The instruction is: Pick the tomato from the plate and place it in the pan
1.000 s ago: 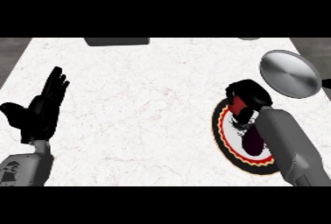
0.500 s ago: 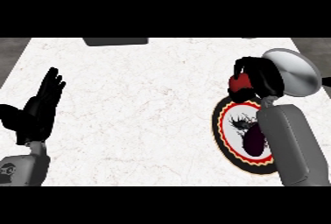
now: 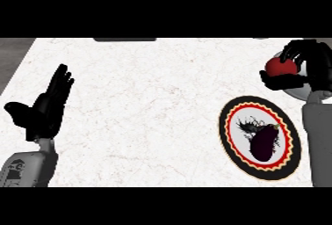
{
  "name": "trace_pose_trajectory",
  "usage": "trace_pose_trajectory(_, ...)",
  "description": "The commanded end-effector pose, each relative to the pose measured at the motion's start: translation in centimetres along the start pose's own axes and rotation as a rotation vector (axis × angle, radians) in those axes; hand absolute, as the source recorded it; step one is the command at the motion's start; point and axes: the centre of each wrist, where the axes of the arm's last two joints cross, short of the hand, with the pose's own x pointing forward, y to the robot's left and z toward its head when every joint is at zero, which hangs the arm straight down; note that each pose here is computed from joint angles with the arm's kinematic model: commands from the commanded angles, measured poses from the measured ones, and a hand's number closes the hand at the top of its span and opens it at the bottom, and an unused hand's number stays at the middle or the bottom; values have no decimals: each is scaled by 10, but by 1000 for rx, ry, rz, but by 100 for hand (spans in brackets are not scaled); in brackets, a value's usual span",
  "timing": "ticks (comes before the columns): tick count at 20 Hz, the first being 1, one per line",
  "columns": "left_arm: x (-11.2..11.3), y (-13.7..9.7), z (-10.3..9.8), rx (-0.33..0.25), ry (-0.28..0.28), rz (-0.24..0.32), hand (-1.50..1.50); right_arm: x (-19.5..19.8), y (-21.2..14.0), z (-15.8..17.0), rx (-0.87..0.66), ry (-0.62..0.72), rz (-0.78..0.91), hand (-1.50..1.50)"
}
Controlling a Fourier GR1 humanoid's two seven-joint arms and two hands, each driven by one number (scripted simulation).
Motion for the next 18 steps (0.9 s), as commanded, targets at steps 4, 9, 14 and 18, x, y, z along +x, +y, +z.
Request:
trace_pose_trajectory(4,-1,-3,-8,-3,-9,6,0,-80,-57,-28,-124,75,48,150)
trace_pose_trajectory(9,5,-28,-8,-42,-27,2,0,-120,-61,-38,-168,104,142,150)
trace_pose_trajectory(14,15,-6,-16,-52,-49,19,0,-160,-84,-26,-227,159,265,150)
trace_pose_trajectory(18,19,-26,-17,-98,-71,17,0,-167,-77,-26,-244,193,237,150)
